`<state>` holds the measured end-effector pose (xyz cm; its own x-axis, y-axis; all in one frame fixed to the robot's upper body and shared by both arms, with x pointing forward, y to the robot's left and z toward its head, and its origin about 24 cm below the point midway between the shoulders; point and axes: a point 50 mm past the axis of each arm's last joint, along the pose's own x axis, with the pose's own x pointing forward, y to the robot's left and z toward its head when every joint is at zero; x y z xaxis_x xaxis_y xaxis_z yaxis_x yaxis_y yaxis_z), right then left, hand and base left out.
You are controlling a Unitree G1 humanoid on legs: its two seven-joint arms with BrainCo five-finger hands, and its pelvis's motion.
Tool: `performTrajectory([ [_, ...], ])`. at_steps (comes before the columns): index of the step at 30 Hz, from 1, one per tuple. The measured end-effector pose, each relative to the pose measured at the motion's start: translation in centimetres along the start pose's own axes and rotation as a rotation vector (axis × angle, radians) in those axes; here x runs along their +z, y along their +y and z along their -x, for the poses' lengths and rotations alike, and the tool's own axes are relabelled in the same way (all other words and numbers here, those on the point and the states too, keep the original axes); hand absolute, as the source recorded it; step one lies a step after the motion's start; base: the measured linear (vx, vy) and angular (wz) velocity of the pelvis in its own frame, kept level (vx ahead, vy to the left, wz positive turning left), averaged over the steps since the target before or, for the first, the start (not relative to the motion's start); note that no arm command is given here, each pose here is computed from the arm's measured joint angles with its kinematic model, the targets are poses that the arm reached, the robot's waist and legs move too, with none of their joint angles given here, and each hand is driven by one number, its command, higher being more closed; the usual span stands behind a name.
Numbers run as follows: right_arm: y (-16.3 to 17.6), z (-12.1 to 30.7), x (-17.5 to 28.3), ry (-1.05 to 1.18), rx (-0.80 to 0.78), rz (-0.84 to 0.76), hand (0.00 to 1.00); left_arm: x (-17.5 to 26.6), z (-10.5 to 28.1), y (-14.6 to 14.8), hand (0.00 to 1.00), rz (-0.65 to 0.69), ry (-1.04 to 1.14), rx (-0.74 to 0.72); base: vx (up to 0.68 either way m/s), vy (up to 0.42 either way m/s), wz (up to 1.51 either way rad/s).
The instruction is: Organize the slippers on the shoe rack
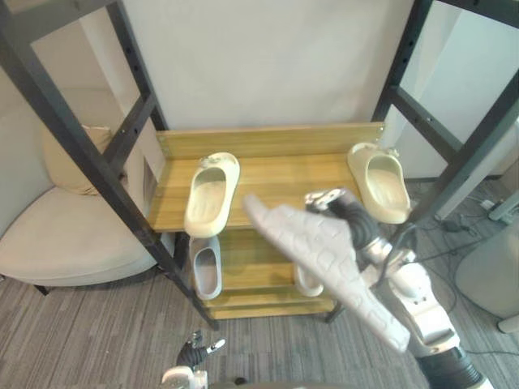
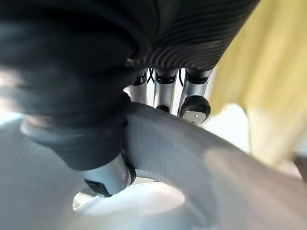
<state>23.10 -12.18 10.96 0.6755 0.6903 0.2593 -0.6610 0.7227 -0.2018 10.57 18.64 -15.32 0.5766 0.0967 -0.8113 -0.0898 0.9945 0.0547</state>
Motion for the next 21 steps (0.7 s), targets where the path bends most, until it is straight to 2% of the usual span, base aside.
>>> performTrajectory([
  [4,1.6,-0.2,-2.9,0.132,0.098,-0.030,1.00,1.4,-0.5,-0.7,0.00,-0.026,-0.040,-0.040,-0.08,-0.005,0.16],
  [8,0.8,-2.5,-2.7,0.152,0.177,0.127,1.00,4.7,-1.5,-1.3,0.00,-0.040,-0.127,-0.061,-0.19,-0.003,0.08],
  [10,-0.5,-3.9,-2.4,0.156,0.156,0.234,1.00,7.2,-2.0,-1.5,0.00,-0.034,-0.190,-0.064,-0.26,-0.021,0.14],
  [17,-2.3,-6.2,-0.5,0.088,0.085,0.436,1.00,10.8,-2.4,-0.7,0.00,-0.009,-0.296,-0.022,-0.18,-0.013,0.02],
  [21,-3.8,-7.7,0.6,0.057,-0.001,0.549,1.00,10.7,-2.5,1.0,0.00,-0.016,-0.273,0.053,-0.08,-0.034,-0.04],
])
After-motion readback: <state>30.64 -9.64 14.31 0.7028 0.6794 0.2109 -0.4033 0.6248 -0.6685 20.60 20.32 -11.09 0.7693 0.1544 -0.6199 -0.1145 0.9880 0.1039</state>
